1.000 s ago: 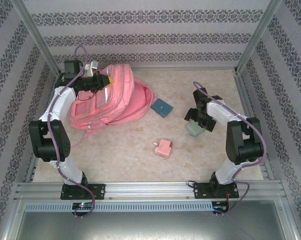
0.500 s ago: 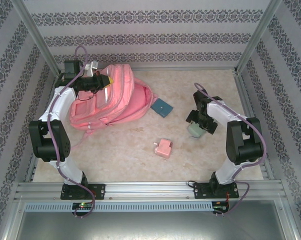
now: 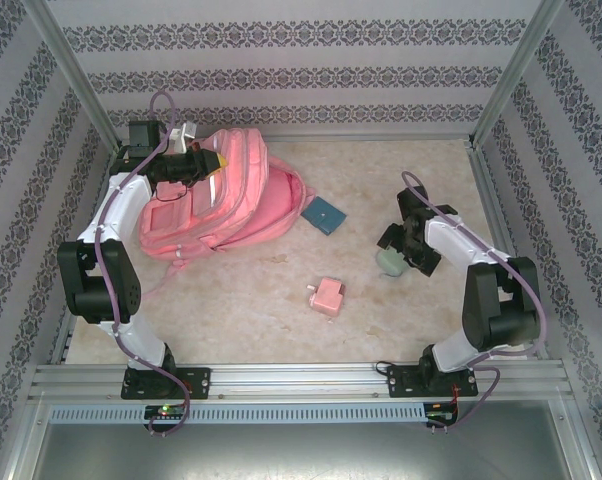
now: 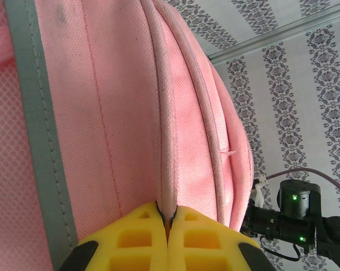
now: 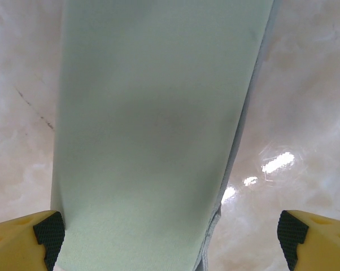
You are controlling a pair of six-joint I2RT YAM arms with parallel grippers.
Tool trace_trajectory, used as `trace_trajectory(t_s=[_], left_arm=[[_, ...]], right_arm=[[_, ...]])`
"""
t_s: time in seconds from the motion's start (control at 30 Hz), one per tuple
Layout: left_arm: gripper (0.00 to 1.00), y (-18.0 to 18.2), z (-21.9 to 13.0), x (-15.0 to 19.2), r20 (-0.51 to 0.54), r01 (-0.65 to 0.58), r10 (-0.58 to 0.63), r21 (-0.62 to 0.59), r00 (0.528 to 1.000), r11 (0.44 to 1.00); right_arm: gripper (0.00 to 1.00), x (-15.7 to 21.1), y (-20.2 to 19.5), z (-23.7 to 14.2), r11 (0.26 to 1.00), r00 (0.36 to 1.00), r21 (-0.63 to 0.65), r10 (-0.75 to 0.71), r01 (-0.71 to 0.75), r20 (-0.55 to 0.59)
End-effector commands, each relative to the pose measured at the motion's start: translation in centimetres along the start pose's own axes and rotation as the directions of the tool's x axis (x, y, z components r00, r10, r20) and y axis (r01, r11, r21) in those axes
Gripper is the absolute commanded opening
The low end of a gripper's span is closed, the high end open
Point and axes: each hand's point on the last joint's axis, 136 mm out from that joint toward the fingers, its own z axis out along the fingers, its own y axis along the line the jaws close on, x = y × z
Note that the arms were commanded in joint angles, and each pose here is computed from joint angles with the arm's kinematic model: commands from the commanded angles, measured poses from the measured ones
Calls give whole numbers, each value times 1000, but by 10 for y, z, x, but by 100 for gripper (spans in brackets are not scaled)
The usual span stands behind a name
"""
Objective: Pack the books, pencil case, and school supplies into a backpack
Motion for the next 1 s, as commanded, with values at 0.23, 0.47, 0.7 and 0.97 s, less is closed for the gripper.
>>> trace_trajectory(t_s=[0.23,0.47,0.7,0.97], left_arm=[[0,-15,-1,0,-16,-51,51,40,999,998],[0,-14,0,0,-19,-46,47,40,999,998],[0,-12,0,1,-21,-44,44,35,999,998],[0,-16,-2,-1,-15,-50,50,36,999,998]], right_arm=[[98,-4,8,24,1000,999,-8,19,-19,-33],[98,-9,10,25,1000,1000,22,-15,16,-24],[68,-13,8,10,999,998,17,-49,48,28],[43,-13,29,-12,989,987,-43,-136,140,83]])
